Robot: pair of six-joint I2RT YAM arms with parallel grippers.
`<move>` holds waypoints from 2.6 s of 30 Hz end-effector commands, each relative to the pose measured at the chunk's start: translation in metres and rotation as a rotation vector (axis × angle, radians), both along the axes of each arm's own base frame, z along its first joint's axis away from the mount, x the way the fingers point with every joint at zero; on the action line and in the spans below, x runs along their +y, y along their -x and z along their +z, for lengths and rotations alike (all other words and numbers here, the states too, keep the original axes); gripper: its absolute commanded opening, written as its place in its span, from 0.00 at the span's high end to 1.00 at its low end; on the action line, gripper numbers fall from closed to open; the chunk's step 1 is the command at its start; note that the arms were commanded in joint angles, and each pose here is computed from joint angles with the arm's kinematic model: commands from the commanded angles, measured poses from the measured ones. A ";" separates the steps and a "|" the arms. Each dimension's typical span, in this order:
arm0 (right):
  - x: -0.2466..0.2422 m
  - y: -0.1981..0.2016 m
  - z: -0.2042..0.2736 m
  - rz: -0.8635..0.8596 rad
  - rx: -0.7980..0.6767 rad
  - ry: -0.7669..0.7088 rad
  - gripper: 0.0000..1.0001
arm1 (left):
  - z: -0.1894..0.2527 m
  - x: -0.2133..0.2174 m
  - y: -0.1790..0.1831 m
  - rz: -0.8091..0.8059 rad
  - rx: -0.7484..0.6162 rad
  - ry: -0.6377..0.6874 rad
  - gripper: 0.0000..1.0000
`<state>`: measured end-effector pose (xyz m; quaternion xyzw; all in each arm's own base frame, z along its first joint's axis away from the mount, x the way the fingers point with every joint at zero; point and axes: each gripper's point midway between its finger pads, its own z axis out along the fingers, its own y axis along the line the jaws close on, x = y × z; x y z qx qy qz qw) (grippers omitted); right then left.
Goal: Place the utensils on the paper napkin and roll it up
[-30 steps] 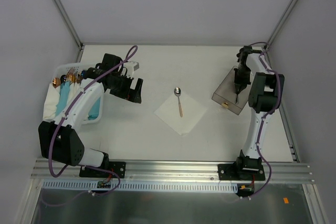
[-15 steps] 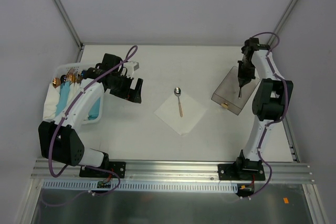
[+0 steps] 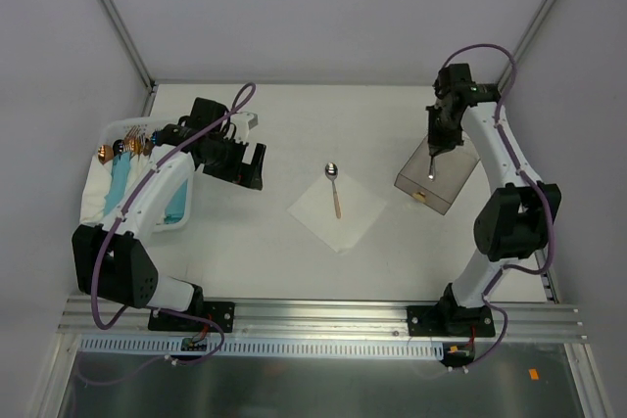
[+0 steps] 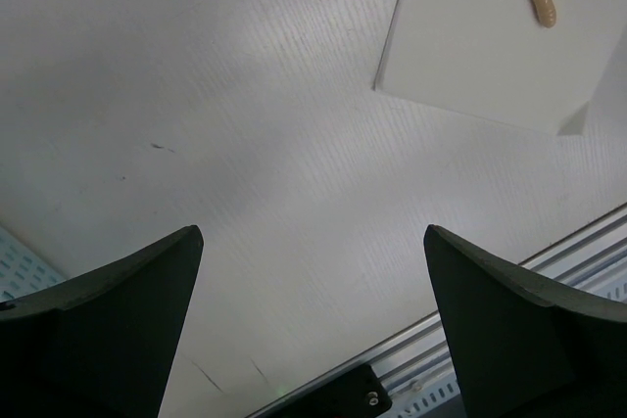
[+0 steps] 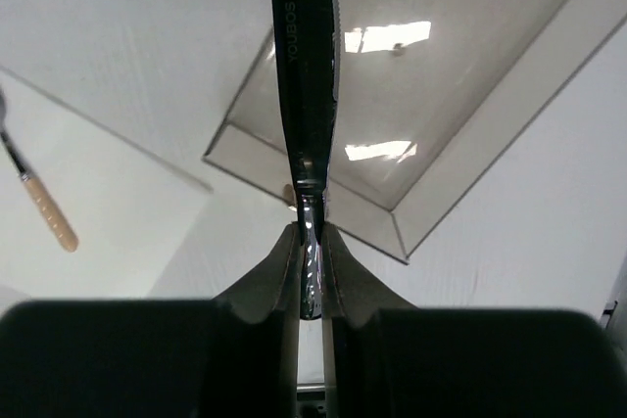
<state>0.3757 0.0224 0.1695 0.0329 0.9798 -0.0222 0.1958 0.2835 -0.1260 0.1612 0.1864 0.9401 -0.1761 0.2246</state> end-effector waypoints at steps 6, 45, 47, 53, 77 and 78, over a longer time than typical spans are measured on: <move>0.105 0.019 -0.021 0.070 -0.003 -0.153 1.00 | 0.015 0.006 -0.010 0.039 -0.046 -0.026 0.01; 0.243 0.040 -0.128 0.244 0.136 -0.117 1.00 | -0.058 -0.105 -0.008 0.033 0.214 0.363 0.82; 0.245 0.040 -0.130 0.244 0.140 -0.119 1.00 | -0.061 -0.114 -0.009 0.039 0.229 0.370 0.86; 0.244 0.043 -0.132 0.239 0.148 -0.115 1.00 | -0.090 -0.142 -0.006 0.061 0.315 0.376 0.96; 0.242 0.059 -0.144 0.198 0.190 -0.124 1.00 | -0.156 -0.130 -0.005 0.159 0.407 0.224 1.00; 0.243 0.059 -0.144 0.198 0.189 -0.126 1.00 | -0.156 -0.130 -0.005 0.162 0.406 0.223 1.00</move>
